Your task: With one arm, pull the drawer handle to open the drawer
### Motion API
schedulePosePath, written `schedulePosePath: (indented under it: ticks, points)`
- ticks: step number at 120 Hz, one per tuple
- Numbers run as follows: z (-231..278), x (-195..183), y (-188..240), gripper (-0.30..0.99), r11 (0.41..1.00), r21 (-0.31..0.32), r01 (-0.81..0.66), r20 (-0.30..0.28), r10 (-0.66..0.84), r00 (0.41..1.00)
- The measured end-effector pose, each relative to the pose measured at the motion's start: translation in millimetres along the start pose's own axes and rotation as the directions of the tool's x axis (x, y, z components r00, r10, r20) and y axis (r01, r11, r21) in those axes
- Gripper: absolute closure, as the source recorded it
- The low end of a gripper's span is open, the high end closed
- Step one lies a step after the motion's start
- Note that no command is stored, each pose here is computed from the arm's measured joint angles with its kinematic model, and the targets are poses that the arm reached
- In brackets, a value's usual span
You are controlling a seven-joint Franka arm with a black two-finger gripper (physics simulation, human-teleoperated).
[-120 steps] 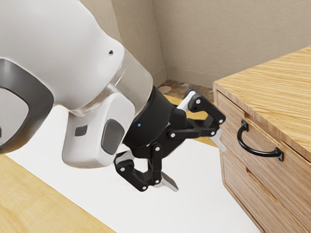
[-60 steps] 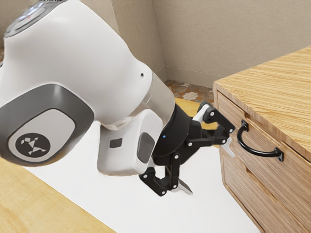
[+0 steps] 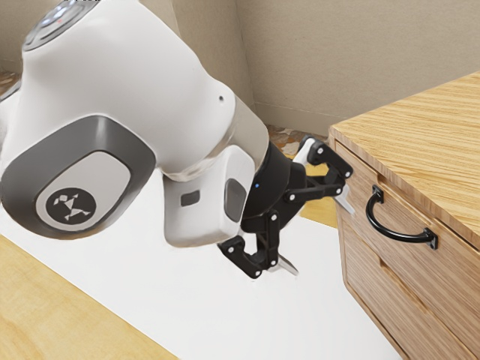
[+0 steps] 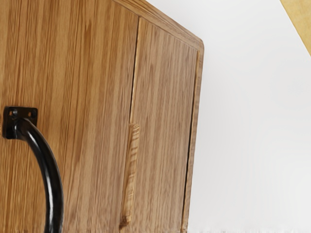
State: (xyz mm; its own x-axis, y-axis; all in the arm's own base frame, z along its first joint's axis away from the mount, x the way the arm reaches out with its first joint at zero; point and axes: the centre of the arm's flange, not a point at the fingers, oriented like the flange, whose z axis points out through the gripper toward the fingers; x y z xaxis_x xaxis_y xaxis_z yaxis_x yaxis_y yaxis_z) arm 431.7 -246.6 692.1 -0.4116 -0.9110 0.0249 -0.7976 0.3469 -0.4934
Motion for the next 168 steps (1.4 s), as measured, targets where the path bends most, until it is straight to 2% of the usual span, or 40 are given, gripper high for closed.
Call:
schedulePosePath:
  ticks: [37,110,151,168]
  points:
    - [26,6,-21,0.03,1.000,0.008,0.018,0.004,-0.018,1.000]
    - [73,10,-22,0.00,0.997,-0.042,0.058,0.010,-0.058,0.998]
    - [70,11,-20,0.07,0.996,-0.040,0.075,0.008,-0.075,0.997]
    - [71,10,-20,0.18,0.995,-0.041,0.086,0.007,-0.086,0.996]
